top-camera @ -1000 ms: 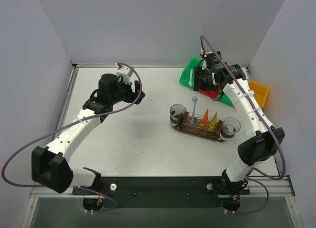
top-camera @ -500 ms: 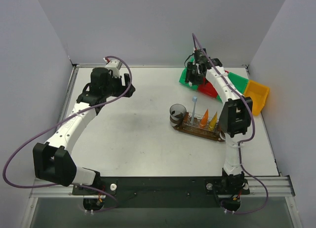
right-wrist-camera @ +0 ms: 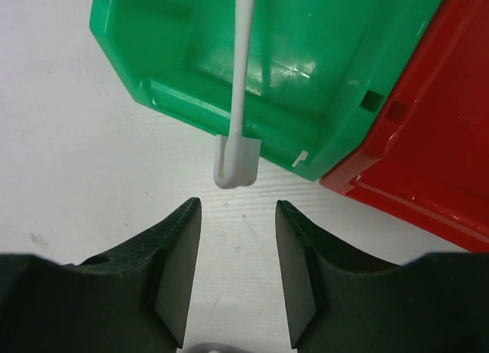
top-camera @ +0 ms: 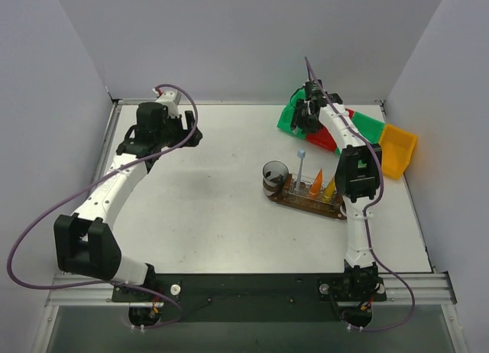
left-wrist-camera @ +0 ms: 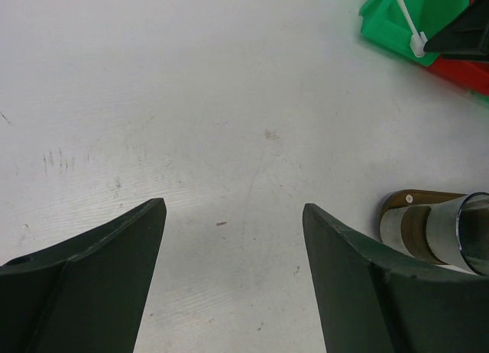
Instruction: Prepare toiletry sets of a toothbrush and toothpaste on the tray
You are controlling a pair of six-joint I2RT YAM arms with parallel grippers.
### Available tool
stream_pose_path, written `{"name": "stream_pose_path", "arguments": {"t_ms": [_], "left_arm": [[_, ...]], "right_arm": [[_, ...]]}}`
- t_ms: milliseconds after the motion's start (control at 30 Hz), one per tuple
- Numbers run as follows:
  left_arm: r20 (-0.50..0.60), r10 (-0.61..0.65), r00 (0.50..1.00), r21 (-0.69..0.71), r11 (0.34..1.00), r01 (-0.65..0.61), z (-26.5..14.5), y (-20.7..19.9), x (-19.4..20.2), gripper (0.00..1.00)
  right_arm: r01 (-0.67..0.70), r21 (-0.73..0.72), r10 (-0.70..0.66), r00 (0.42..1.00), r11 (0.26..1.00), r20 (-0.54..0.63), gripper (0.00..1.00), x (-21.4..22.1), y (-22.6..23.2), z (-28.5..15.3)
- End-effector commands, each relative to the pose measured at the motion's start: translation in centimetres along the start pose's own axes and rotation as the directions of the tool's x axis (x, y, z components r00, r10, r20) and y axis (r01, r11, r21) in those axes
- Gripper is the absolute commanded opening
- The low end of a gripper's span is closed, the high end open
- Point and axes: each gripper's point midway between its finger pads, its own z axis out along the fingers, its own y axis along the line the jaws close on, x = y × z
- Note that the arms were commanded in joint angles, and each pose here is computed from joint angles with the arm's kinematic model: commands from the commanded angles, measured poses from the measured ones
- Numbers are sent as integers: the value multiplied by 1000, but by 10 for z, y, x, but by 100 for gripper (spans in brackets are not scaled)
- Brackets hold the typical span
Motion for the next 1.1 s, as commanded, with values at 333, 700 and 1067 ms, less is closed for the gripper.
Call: {"name": "stream_pose_path", "arguments": {"t_ms": [333,700,1067], "left_arm": [[33,-13,999,11,1000,12,11,0,-23,82],[40,-15,999,21,1000,14,12,0,-23,82],[45,-13,999,27,1000,12,14,-1,-25,82]], "right_arm": [[-58,-43,60,998,997,34,38,-16,2,21],[-91,-56,93,995,994,30,37,-16,0,34],[-108,-50,110,993,993,36,33,-19,-4,37]]}}
